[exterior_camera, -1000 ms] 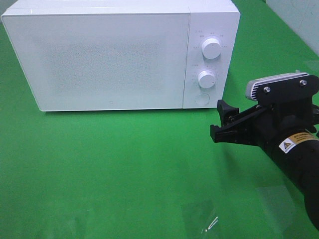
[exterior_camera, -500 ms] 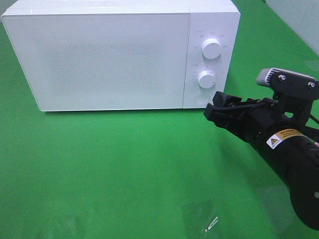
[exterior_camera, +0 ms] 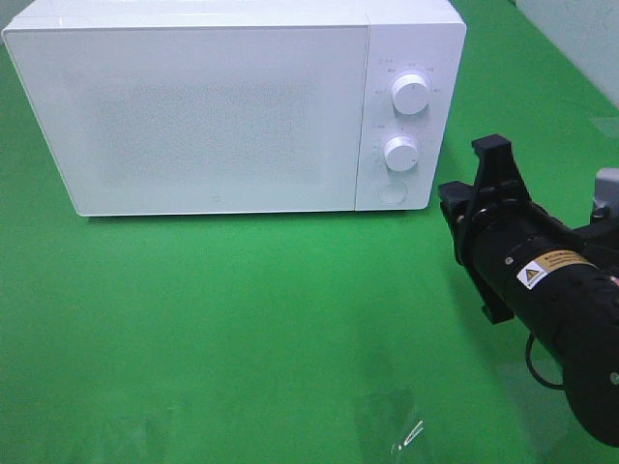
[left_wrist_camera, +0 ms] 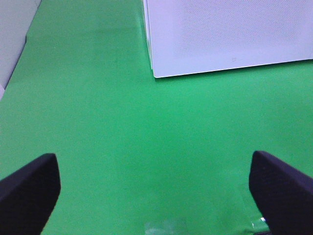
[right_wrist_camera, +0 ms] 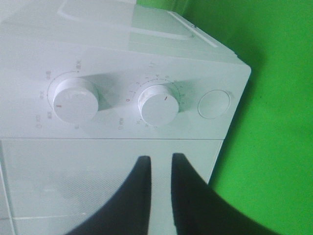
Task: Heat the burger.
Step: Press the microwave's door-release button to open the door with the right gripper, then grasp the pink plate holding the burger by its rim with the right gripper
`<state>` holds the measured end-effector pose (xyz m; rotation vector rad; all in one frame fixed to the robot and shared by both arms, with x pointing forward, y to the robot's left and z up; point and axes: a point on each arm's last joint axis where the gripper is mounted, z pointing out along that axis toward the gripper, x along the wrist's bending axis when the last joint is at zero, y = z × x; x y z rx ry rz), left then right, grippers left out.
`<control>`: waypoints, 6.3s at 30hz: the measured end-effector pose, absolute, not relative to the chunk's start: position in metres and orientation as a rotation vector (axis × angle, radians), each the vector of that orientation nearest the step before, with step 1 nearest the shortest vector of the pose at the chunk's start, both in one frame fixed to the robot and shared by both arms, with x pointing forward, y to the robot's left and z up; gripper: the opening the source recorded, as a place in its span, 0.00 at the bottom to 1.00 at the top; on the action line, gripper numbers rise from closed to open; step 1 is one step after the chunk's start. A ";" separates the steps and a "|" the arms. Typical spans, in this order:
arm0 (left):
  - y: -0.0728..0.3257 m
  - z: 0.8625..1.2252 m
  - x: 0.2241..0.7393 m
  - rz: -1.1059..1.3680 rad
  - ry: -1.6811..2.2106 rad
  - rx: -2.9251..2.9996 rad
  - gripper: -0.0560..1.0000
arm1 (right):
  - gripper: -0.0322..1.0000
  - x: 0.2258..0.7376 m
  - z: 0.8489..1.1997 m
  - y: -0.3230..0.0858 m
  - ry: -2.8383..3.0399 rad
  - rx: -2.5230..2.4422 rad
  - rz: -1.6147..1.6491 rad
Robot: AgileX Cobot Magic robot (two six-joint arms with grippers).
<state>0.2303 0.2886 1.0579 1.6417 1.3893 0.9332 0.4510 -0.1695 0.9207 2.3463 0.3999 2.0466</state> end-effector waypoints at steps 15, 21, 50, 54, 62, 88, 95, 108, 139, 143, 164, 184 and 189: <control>0.289 1.058 0.230 0.933 1.389 1.642 0.97 | 0.03 0.450 0.913 -0.170 0.173 2.560 2.006; 0.289 1.058 0.230 0.933 1.389 1.642 0.97 | 0.03 0.450 0.911 -0.172 0.147 2.555 1.983; 0.289 1.058 0.230 0.933 1.389 1.642 0.97 | 0.03 0.536 0.868 -0.143 0.144 2.646 1.853; 0.289 1.058 0.230 0.933 1.389 1.642 0.97 | 0.03 0.543 0.863 -0.139 0.140 2.652 1.847; 0.289 1.058 0.230 0.933 1.389 1.642 0.97 | 0.03 0.567 0.856 -0.141 0.074 2.638 1.853; 0.289 1.058 0.230 0.933 1.389 1.642 0.97 | 0.03 0.583 0.857 -0.142 0.059 2.612 1.862; 0.289 1.058 0.230 0.933 1.389 1.642 0.97 | 0.03 0.583 0.858 -0.143 0.044 2.596 1.879; 0.289 1.058 0.230 0.933 1.389 1.642 0.97 | 0.03 0.586 0.850 -0.142 -0.037 2.571 1.891; 0.289 1.058 0.230 0.934 1.390 1.642 0.97 | 0.03 0.586 0.848 -0.134 -0.052 2.539 1.930; 0.289 1.058 0.230 0.934 1.390 1.642 0.97 | 0.03 0.581 0.849 -0.133 -0.055 2.541 1.942; 0.289 1.058 0.230 0.934 1.390 1.642 0.97 | 0.04 0.545 0.885 -0.145 0.140 2.563 1.990; 0.289 1.058 0.230 0.934 1.390 1.642 0.97 | 0.07 0.512 0.906 -0.140 0.817 2.590 1.750; 0.289 1.058 0.230 0.934 1.390 1.642 0.97 | 0.08 0.506 0.913 -0.141 1.115 2.444 1.596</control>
